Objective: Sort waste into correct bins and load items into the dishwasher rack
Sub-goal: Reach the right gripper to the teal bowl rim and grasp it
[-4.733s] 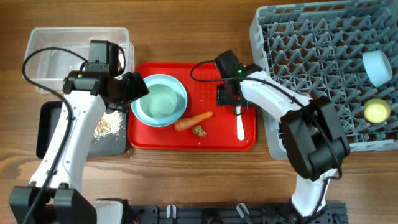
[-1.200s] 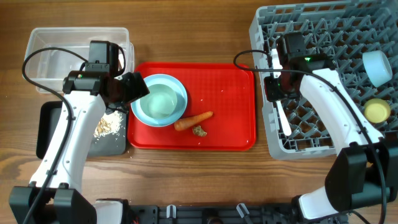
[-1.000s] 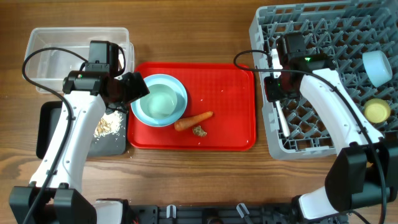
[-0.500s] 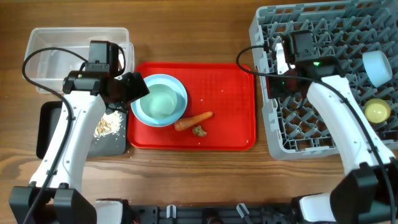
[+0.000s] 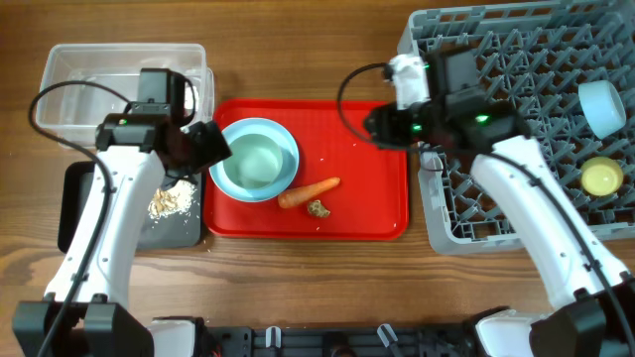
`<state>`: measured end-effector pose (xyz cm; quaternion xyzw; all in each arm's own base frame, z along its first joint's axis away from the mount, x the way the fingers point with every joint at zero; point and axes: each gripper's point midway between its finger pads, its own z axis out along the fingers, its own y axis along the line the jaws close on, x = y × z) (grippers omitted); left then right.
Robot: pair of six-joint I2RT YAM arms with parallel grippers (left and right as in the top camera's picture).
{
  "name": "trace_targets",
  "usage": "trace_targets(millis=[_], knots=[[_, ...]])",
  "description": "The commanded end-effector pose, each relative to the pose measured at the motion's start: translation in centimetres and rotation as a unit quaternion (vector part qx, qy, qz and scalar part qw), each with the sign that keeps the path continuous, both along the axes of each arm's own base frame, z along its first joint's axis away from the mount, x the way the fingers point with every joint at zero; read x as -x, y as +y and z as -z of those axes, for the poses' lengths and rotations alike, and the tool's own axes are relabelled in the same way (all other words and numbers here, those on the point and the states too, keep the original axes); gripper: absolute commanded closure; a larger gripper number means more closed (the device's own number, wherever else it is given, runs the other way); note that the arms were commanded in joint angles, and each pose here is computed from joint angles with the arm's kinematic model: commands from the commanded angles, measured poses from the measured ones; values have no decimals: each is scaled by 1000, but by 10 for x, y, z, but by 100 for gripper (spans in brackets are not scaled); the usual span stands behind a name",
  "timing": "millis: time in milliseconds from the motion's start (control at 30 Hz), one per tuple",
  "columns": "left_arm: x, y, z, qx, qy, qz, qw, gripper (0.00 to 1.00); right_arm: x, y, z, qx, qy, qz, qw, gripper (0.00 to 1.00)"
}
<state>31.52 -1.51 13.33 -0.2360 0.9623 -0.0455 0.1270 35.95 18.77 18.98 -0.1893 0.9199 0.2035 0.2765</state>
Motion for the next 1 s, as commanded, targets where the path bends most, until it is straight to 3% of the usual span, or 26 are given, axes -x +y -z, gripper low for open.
trace_targets(millis=[0,333,633,800,967], knots=[[8,30,-19,-21,-20,-43,999,12,14,47,3,-16,1,-34,999,35],[27,74,-34,-14,-29,-136,990,9,24,134,66,-4,23,-51,998,35],[28,78,-33,-10,-27,-143,989,7,17,157,144,16,66,0,998,48],[29,78,-33,-10,-27,-143,989,7,12,159,154,14,66,10,998,63],[29,78,-33,-10,-27,-143,989,7,12,157,158,22,68,13,997,64]])
